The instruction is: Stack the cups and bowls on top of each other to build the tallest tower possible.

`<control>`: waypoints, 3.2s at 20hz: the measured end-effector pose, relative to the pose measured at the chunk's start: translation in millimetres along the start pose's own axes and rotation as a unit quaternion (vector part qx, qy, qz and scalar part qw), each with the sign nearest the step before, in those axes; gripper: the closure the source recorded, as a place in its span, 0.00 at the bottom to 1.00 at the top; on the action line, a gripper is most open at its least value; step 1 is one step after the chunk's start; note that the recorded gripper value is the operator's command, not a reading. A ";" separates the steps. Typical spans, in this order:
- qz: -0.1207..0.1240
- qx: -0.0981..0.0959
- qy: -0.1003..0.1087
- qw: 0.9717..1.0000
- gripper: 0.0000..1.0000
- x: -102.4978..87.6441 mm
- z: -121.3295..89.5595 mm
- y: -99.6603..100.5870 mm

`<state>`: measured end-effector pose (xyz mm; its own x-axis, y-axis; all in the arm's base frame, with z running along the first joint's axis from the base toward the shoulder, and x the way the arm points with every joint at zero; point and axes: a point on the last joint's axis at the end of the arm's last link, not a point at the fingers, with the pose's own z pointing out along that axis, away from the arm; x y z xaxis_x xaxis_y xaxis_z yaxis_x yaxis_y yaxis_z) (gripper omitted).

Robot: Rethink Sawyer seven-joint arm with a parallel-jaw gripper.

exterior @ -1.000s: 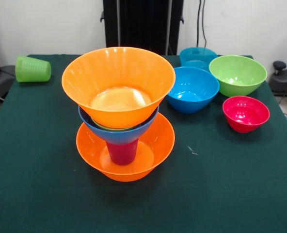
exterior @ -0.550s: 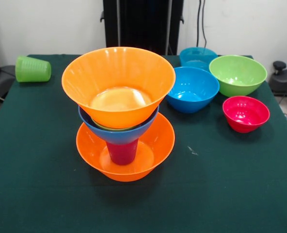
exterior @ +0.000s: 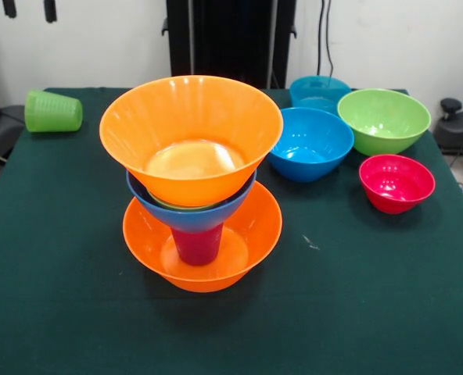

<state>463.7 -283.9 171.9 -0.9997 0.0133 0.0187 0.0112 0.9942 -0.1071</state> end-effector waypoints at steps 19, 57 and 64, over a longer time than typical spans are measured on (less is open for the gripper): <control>-0.048 -0.041 0.018 0.998 0.00 11.2 74.3 21.1; 0.020 -0.189 -0.009 0.982 0.00 -25.5 83.1 29.8; 0.013 -0.230 -0.012 0.973 0.00 -32.9 79.1 41.1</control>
<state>495.4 -252.0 88.2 -0.9991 0.0420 -0.0022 0.0386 0.9360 0.3498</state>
